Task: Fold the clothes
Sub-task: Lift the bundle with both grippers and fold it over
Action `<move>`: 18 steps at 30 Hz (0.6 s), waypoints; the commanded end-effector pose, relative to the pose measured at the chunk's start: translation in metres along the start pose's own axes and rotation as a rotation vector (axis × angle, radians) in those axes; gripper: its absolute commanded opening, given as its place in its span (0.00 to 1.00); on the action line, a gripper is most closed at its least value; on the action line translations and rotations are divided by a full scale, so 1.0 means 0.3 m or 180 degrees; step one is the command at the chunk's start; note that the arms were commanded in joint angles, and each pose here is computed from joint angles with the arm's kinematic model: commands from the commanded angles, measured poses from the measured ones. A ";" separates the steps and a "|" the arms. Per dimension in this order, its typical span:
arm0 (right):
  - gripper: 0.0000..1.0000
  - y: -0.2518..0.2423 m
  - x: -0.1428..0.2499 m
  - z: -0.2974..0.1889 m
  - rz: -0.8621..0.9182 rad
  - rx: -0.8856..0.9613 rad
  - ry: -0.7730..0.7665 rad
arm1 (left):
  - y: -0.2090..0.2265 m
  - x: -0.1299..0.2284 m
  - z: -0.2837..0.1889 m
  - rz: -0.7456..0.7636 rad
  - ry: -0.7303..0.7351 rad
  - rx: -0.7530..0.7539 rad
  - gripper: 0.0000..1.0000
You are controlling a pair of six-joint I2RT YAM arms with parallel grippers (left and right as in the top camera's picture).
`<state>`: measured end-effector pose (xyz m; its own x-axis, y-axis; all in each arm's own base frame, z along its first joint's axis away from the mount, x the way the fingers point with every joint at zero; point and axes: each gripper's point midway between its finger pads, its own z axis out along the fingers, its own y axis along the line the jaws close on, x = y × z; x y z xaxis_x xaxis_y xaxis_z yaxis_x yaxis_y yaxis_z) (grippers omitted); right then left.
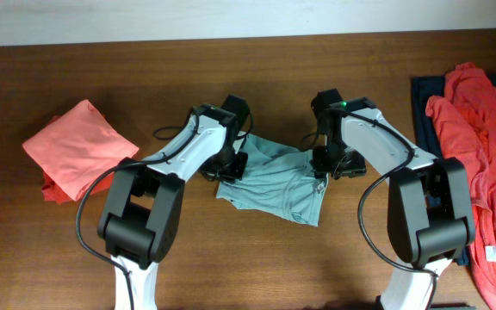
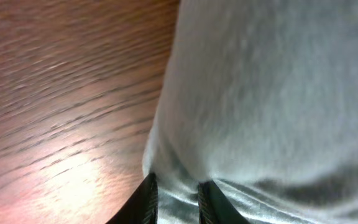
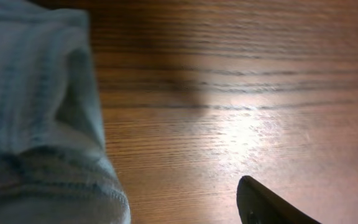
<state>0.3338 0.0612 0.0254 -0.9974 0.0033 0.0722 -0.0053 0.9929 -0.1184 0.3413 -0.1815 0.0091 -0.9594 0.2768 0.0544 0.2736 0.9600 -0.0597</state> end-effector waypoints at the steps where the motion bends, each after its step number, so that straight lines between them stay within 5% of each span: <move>1: 0.66 0.027 -0.006 -0.081 -0.0278 -0.0283 -0.0191 | 0.045 -0.030 -0.140 -0.0072 -0.0404 -0.0187 0.22; 5: 0.69 0.052 -0.028 -0.225 -0.0462 -0.0538 -0.0648 | 0.039 -0.077 -0.241 -0.0065 -0.0794 -0.0161 0.29; 10: 0.76 0.041 -0.006 -0.365 -0.0724 -0.0594 -0.1030 | 0.016 -0.169 -0.296 0.0121 -0.1229 -0.0098 0.57; 18: 0.71 0.118 0.052 -0.389 -0.1048 -0.1037 -0.0934 | -0.022 -0.151 -0.212 0.0479 -0.0985 0.0020 0.53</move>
<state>0.3302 0.0912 0.1385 -0.9439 -0.2417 -0.2252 -0.2637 0.9619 0.0728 0.3990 -0.1983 0.0903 -0.8781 0.3405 -0.3361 0.3740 0.9267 -0.0382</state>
